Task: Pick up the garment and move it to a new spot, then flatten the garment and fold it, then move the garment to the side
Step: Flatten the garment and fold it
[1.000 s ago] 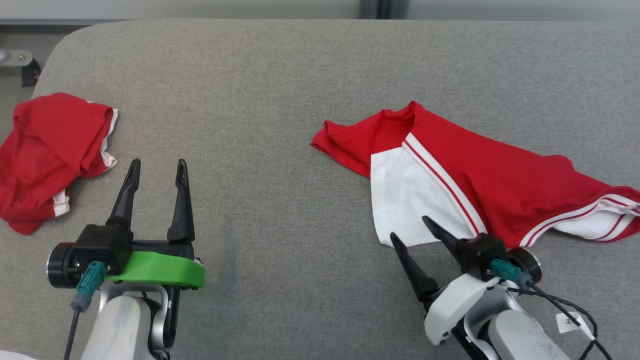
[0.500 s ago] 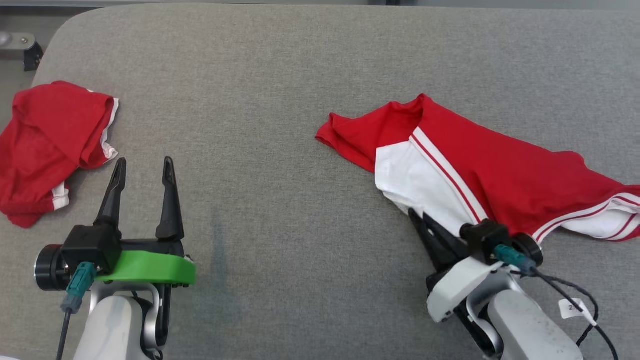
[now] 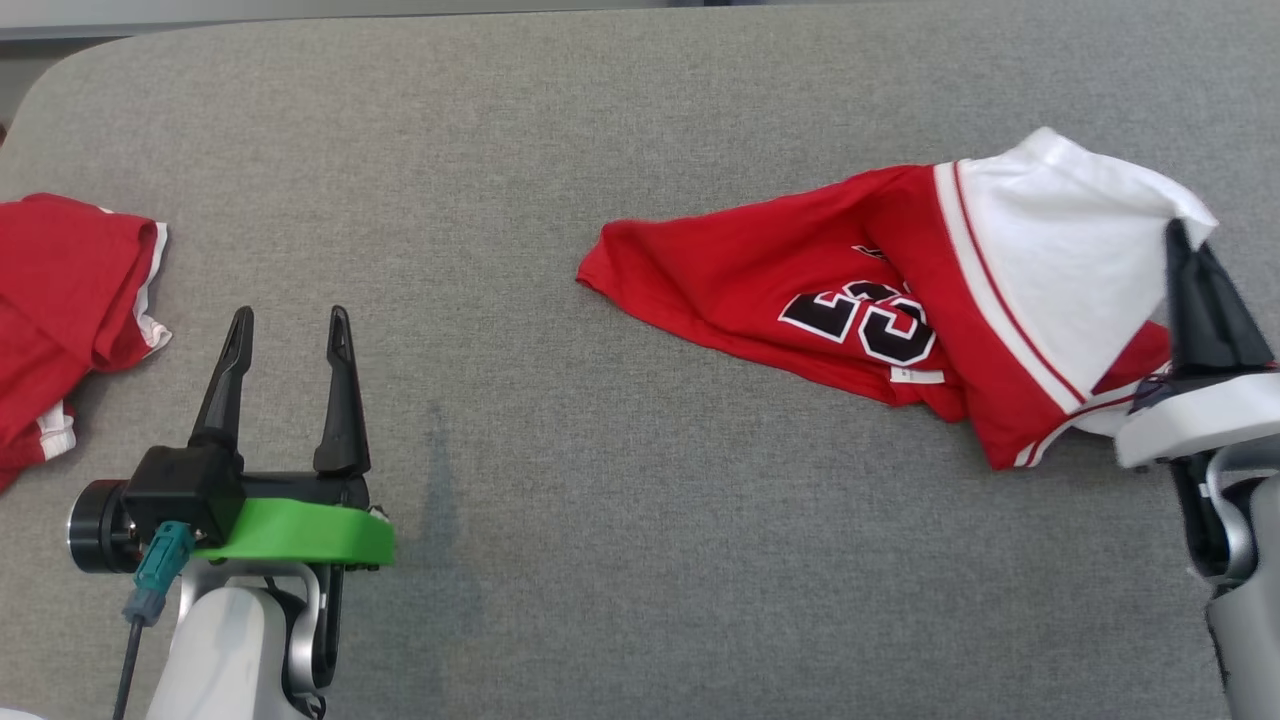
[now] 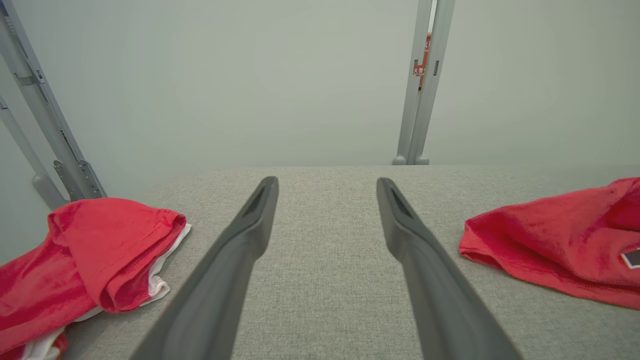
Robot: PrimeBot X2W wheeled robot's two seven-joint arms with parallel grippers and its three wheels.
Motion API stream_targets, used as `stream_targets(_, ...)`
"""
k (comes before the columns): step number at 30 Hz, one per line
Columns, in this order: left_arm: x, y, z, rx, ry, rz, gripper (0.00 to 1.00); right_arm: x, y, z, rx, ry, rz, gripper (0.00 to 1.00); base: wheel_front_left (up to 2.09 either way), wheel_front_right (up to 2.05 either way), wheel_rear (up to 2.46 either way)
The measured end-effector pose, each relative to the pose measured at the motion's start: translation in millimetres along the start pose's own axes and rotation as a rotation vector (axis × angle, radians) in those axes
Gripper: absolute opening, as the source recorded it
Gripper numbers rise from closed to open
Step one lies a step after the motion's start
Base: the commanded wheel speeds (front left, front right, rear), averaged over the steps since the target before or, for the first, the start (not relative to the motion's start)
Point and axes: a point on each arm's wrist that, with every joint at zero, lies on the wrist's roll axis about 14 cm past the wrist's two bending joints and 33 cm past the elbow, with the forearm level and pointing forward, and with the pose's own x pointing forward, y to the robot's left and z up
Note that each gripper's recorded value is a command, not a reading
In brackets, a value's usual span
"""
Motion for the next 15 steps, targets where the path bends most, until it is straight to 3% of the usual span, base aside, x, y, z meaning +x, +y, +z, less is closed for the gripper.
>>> stream_targets(7, 2, 1, -7, -0.004, 0.016, 0.005, 1.00, -11, -64, -37, 0.002, 0.106, -0.189, 0.00, 0.00, 0.00, 0.00)
stream_targets(8, 1, 2, -8, -0.004, 0.020, 0.009, 1.00, -12, -66, -42, 0.003, 0.118, -0.199, 0.16, 0.00, 0.00, 0.00)
stream_targets(9, 1, 3, -10, -0.003, 0.024, 0.011, 1.00, -13, -68, -46, 0.008, 0.127, -0.209, 0.69, 0.00, 0.00, 0.00)
stream_targets(10, 1, 4, -10, -0.002, 0.026, 0.013, 1.00, -13, -69, -48, 0.012, 0.127, -0.214, 1.00, 0.00, 0.00, 0.00)
stream_targets(15, 3, 5, -10, 0.001, 0.023, 0.016, 1.00, -7, -65, -29, -0.014, 0.051, -0.200, 1.00, 0.00, 0.00, 0.00)
